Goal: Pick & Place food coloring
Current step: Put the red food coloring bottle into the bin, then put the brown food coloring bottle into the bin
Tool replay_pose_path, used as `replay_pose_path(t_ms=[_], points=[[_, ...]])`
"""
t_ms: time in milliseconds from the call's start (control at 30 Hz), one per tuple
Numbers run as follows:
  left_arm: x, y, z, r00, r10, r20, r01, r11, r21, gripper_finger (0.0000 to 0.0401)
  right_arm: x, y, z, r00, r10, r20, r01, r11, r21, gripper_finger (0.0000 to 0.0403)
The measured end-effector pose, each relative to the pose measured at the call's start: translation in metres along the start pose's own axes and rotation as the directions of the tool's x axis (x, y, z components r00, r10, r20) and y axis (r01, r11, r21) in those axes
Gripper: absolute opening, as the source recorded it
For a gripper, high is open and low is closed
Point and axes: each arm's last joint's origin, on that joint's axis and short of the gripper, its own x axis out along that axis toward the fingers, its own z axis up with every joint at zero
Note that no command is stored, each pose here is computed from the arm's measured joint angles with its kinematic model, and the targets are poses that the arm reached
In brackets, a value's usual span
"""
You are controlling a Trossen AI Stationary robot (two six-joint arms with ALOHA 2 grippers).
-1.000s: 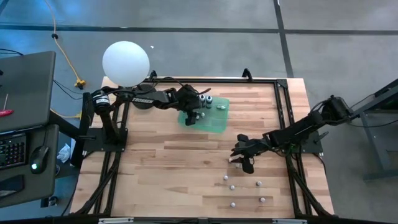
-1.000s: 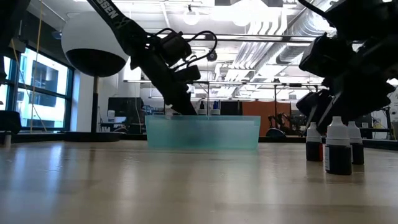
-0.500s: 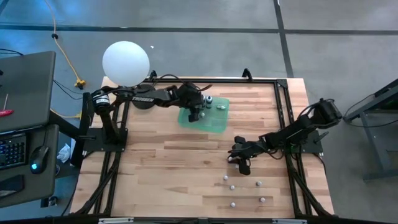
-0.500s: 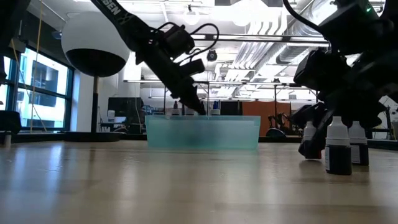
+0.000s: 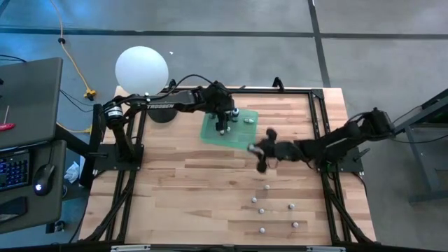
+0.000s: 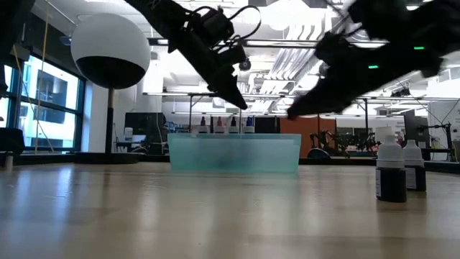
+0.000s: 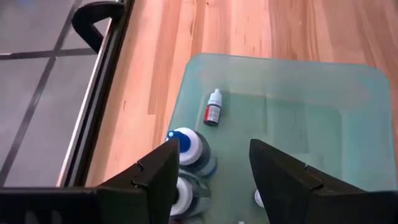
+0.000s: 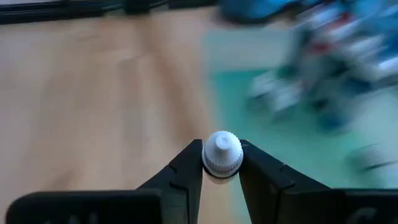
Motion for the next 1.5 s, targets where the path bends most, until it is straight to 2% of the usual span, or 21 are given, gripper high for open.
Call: replay_pose_path(t_ms=[67,133,267,400,500,567,700,767,833,900,1033,1200,1300,1400,1500], points=[[0.000,0.000,0.000,1.000,0.000,0.001,0.000,1.000,0.012,0.0192,0.009,-0.016,0.014,0.997,-0.071,0.027,0.071,0.997,0.000,0.0082],[0.000,0.000,0.000,1.000,-0.001,0.000,0.001,1.000,0.017,0.0192,0.018,-0.032,0.025,0.991,-0.127,0.045,0.124,0.990,0.061,0.0075],[-0.002,0.000,-0.001,1.000,-0.008,-0.017,0.008,1.000,0.015,0.0192,0.035,-0.056,0.039,0.994,-0.103,0.042,0.098,0.989,0.109,0.0075],[-0.011,-0.002,-0.005,0.996,0.003,-0.090,-0.003,1.000,0.010,0.0192,0.060,-0.070,0.031,0.991,-0.099,-0.094,0.109,0.989,0.105,0.0089],[-0.029,0.001,-0.008,0.990,-0.027,-0.136,0.016,0.997,-0.080,0.0192,0.078,-0.074,0.026,0.974,-0.106,-0.202,0.127,0.988,0.091,0.0087],[-0.044,0.004,-0.008,0.988,-0.085,-0.128,0.069,0.990,-0.126,0.0192,0.089,-0.076,0.029,0.967,-0.105,-0.233,0.129,0.988,0.089,0.0081],[-0.073,0.005,-0.008,0.980,-0.190,-0.056,0.180,0.972,-0.152,0.0192,0.107,-0.079,0.028,0.948,-0.088,-0.305,0.120,0.989,0.091,0.0077],[-0.084,0.003,-0.011,0.983,-0.181,-0.026,0.175,0.973,-0.151,0.0192,0.113,-0.081,0.025,0.939,-0.096,-0.331,0.131,0.988,0.084,0.0084],[-0.093,0.000,-0.017,0.992,-0.128,-0.014,0.125,0.979,-0.159,0.0192,0.118,-0.082,0.024,0.936,-0.090,-0.342,0.124,0.989,0.079,0.0094],[-0.099,-0.003,-0.025,0.997,-0.072,0.016,0.074,0.982,-0.176,0.0192,0.121,-0.083,0.024,0.935,-0.090,-0.344,0.124,0.989,0.078,0.0105],[-0.103,-0.012,-0.046,0.997,-0.041,0.064,0.055,0.972,-0.227,0.0192,0.122,-0.084,0.027,0.935,-0.088,-0.344,0.120,0.990,0.073,0.0126],[-0.110,-0.015,-0.051,0.995,-0.023,0.101,0.047,0.970,-0.239,0.0192,0.119,-0.081,0.050,0.928,-0.068,-0.366,0.089,0.995,0.043,0.0142],[-0.111,-0.015,-0.051,0.994,-0.029,0.107,0.054,0.970,-0.237,0.0192,0.107,-0.070,0.074,0.894,-0.044,-0.447,0.058,0.998,0.017,0.0146],[-0.111,-0.016,-0.051,0.993,-0.044,0.109,0.069,0.969,-0.237,0.0192,0.087,-0.051,0.100,0.836,-0.012,-0.548,-0.001,1.000,-0.023,0.0144],[-0.110,-0.016,-0.052,0.994,-0.044,0.102,0.067,0.969,-0.239,0.0192,0.059,-0.024,0.121,0.766,0.031,-0.642,-0.049,0.999,-0.011,0.0143]])
